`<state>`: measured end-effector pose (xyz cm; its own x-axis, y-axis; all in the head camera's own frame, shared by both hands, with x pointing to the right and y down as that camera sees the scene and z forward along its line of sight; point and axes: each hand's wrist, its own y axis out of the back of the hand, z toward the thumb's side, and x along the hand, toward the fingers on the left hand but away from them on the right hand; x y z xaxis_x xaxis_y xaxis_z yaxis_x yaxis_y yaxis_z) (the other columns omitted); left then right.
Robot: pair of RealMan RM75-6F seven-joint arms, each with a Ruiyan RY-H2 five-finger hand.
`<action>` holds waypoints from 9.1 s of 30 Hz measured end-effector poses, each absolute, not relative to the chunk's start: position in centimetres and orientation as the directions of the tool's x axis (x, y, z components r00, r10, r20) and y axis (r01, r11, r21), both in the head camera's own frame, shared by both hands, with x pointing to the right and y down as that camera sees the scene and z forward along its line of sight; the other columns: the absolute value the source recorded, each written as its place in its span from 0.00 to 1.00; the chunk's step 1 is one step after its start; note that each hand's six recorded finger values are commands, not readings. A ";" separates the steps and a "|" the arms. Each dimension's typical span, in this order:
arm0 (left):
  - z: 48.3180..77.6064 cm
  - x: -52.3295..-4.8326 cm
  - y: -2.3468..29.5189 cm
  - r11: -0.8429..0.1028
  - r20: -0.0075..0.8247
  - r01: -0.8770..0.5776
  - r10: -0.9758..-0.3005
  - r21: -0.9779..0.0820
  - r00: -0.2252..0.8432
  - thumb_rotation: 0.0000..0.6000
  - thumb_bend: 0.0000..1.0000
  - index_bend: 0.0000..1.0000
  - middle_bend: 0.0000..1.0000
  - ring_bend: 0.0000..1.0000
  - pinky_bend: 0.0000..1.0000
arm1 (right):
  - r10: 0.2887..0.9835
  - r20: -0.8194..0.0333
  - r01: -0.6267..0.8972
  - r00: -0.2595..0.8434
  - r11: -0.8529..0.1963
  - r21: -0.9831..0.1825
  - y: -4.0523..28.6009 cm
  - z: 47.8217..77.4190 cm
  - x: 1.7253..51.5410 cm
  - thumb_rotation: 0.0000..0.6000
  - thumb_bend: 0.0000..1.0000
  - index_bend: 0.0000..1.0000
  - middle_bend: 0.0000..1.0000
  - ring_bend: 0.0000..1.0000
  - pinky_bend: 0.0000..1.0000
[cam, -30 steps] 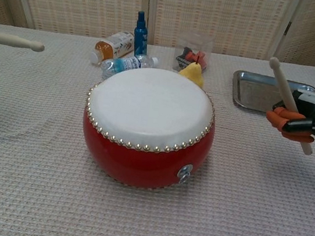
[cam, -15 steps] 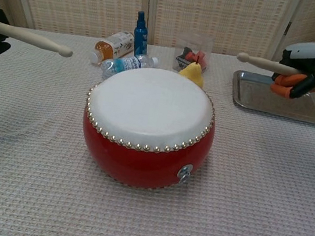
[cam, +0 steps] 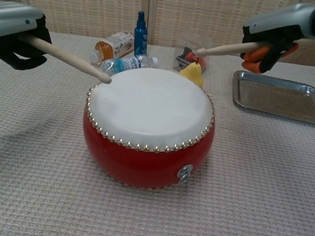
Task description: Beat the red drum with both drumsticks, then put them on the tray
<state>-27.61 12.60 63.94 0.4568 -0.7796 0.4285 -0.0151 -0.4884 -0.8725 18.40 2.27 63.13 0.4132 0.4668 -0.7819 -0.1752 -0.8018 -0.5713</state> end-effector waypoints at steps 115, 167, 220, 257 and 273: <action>64.4 -24.9 10.7 -0.537 0.482 -0.092 -0.810 -0.839 0.335 1.00 0.83 1.00 1.00 1.00 1.00 | 0.619 -0.673 -0.184 0.406 -0.666 -0.723 5.3 65.8 17.0 1.00 0.94 1.00 1.00 1.00 1.00; 62.8 -26.1 10.7 -0.516 0.447 -0.154 -0.830 -0.843 0.333 1.00 0.83 1.00 1.00 1.00 1.00 | 0.657 -0.694 -0.089 0.297 -0.704 -0.705 3.1 67.4 20.6 1.00 0.94 1.00 1.00 1.00 1.00; 63.0 -29.1 11.3 -0.518 0.466 -0.143 -0.837 -0.843 0.288 1.00 0.83 0.99 1.00 1.00 1.00 | 0.638 -0.770 0.211 0.017 -0.755 -0.621 -2.3 76.0 33.1 1.00 0.12 0.13 0.17 0.04 0.19; 61.6 -18.4 9.1 -0.508 0.475 -0.023 -0.820 -0.861 0.320 1.00 0.82 0.97 1.00 1.00 1.00 | 0.654 -0.596 0.408 0.466 -0.756 -0.512 3.6 56.9 12.1 1.00 0.12 0.37 0.17 0.08 0.20; 61.7 -16.6 8.7 -0.504 0.487 0.022 -0.822 -0.863 0.295 1.00 0.82 0.96 1.00 1.00 1.00 | 0.642 -0.614 0.361 0.460 -0.766 -0.532 6.3 59.5 6.7 1.00 0.19 0.46 0.20 0.08 0.20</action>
